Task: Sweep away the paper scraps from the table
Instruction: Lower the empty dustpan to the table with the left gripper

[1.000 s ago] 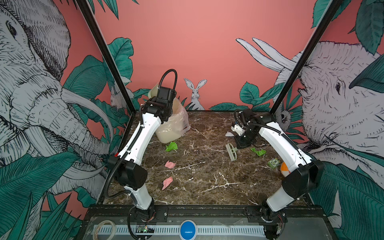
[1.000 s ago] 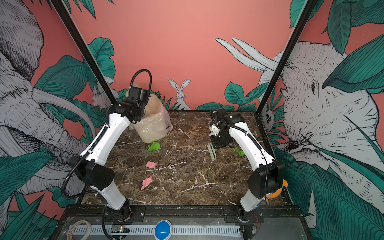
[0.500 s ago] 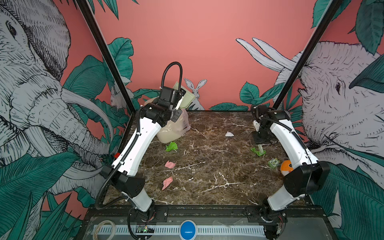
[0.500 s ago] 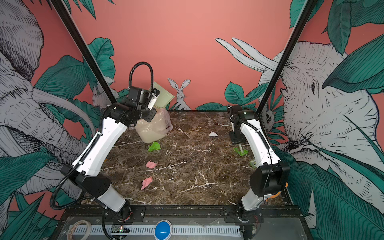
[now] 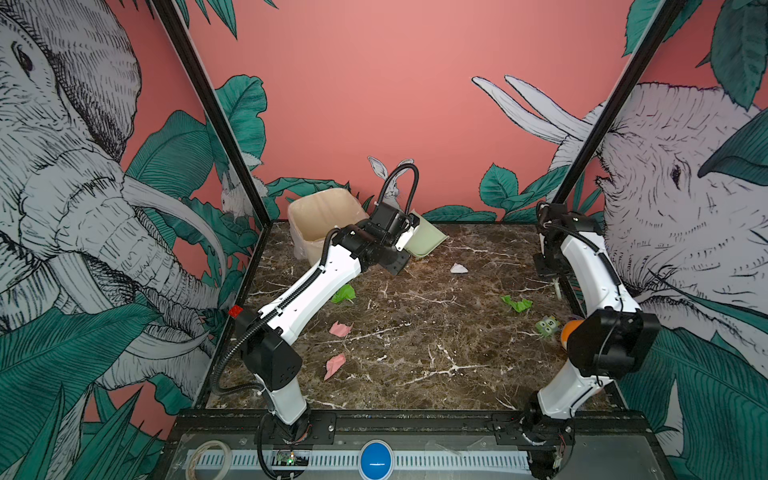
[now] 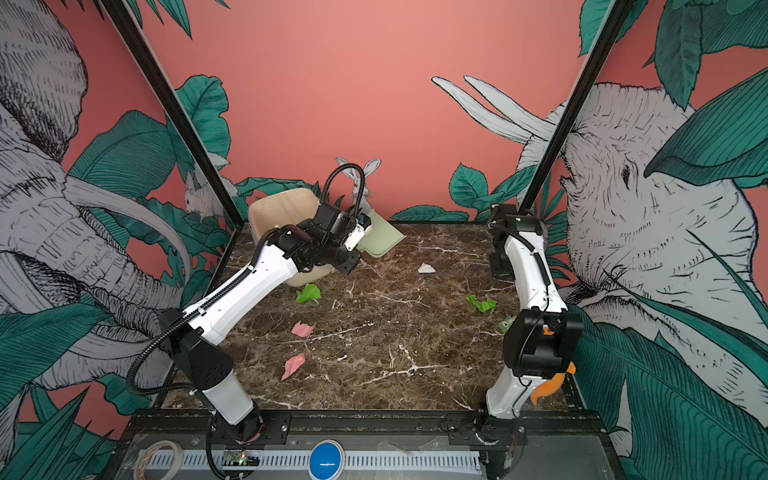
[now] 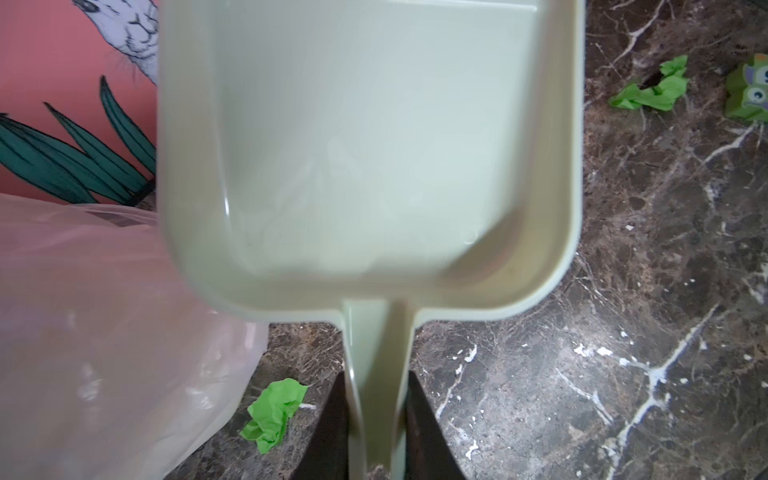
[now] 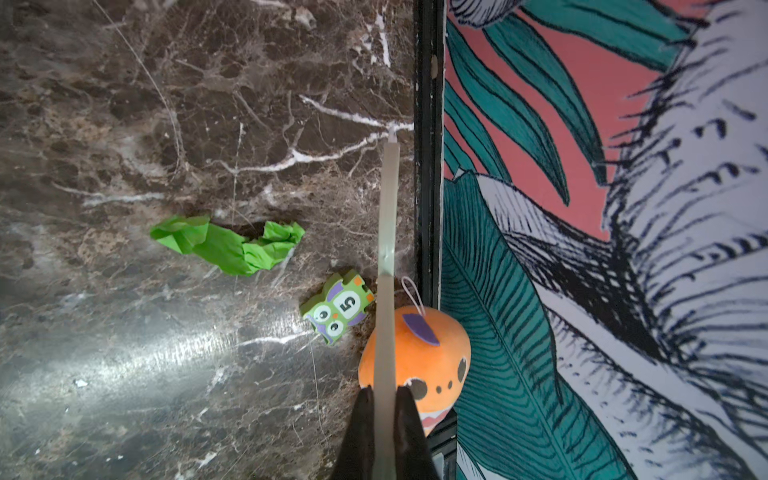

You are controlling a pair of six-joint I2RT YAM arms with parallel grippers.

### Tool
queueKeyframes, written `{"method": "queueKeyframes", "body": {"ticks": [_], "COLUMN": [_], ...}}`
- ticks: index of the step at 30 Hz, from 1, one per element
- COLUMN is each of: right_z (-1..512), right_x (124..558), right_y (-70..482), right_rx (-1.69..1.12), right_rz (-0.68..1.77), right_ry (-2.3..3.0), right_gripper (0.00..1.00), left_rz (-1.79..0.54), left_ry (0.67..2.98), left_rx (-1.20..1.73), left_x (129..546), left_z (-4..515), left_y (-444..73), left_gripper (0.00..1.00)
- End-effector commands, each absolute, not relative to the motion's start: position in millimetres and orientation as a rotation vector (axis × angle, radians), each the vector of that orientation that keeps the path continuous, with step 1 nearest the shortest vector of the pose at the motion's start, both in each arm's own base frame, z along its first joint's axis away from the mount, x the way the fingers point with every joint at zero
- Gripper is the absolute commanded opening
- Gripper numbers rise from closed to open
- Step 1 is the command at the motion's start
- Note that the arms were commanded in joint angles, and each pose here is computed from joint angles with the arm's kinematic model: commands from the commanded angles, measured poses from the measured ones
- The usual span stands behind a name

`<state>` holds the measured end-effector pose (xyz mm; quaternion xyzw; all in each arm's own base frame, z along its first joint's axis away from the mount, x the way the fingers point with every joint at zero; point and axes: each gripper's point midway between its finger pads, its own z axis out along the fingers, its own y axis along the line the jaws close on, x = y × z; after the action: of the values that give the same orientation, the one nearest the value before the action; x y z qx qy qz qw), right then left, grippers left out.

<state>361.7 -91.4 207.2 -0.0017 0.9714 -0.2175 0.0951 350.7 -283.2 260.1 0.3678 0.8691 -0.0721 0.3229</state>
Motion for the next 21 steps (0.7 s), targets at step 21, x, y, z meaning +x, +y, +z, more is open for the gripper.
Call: {"method": "queueKeyframes", "body": {"ticks": [21], "right_z": [141], "right_x": [366], "right_y": [-22], "right_rx": [-0.313], "right_rz": [-0.377], "right_ry": [3.028], "right_gripper": [0.0], "left_rz": [-0.241], "left_ry": [2.422], "left_rx": [1.032], "left_x": [323], "left_z": [194], "left_y": [-276], "left_gripper": [0.15]}}
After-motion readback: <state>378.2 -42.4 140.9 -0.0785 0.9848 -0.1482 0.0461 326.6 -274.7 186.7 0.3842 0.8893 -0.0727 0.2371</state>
